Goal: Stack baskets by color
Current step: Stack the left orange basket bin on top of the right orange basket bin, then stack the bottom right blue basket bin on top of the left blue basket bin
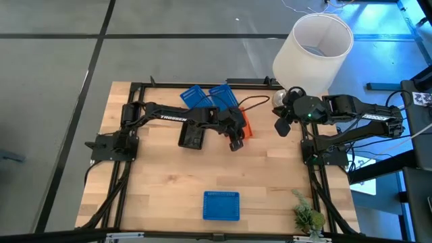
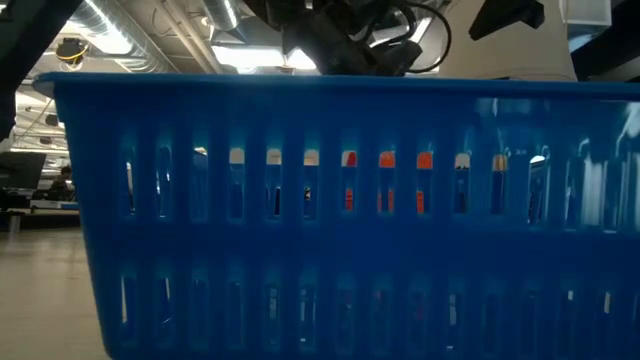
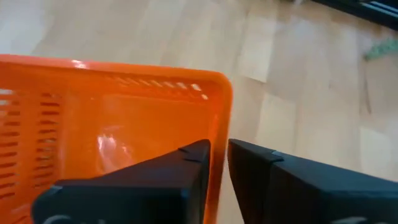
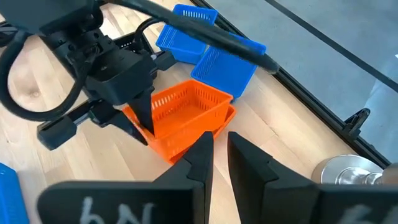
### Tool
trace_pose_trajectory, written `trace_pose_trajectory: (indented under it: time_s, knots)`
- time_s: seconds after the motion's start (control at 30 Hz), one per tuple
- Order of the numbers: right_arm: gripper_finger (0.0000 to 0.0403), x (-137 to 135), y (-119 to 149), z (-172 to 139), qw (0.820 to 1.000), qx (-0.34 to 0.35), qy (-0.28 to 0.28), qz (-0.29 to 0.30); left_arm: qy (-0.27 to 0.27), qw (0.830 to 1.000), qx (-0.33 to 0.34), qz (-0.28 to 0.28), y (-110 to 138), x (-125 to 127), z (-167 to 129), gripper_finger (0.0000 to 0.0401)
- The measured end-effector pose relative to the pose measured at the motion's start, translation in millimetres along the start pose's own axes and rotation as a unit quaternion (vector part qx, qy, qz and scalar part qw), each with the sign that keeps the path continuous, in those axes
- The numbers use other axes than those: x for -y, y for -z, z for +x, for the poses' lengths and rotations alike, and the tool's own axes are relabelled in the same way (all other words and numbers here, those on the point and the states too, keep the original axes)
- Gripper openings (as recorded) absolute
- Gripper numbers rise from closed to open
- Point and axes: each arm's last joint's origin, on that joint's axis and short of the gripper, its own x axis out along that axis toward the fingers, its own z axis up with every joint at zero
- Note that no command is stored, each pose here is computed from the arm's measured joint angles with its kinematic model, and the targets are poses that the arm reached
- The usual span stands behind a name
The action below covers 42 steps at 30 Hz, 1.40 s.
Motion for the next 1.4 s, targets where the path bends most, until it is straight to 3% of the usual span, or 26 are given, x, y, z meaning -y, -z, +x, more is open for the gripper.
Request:
trace_pose_trajectory:
  time_s: [0.23,0.43,0.7,0.83,0.9,1.1,1.27,1.4]
  knots:
    - [0.0048,0.0,0.0,0.0,1.0,0.0,0.0,-0.007,-0.053,0.998,0.017,-0.013,-1.5,-3.3,-0.1,0.0068]
    - [0.0048,0.0,0.0,0.0,1.0,0.0,0.0,-0.008,-0.054,0.998,0.018,-0.011,-1.5,-3.3,-0.1,0.0069]
    - [0.0048,0.2,0.6,0.0,1.0,-0.004,-0.001,-0.009,0.015,1.0,-0.002,-0.009,-7.3,2.9,-6.2,0.0067]
    - [0.0048,-2.4,1.9,0.1,0.998,-0.025,-0.046,-0.034,0.066,0.997,-0.043,0.024,-27.3,10.2,-38.9,0.0059]
    - [0.0048,-4.6,2.6,-0.1,0.995,-0.039,-0.081,-0.053,0.091,0.992,-0.068,0.061,-34.3,15.5,-55.6,0.0057]
    - [0.0048,-10.1,3.2,-0.8,0.979,-0.057,-0.165,-0.108,0.124,0.961,-0.186,0.164,-23.1,35.2,-94.3,0.0055]
    - [0.0048,-12.9,3.7,-2.1,0.963,-0.062,-0.218,-0.145,0.148,0.936,-0.265,0.178,-3.3,53.3,-101.9,0.0055]
    - [0.0048,-14.6,4.6,-3.1,0.951,-0.068,-0.254,-0.164,0.176,0.929,-0.265,0.191,5.2,81.9,-105.6,0.0055]
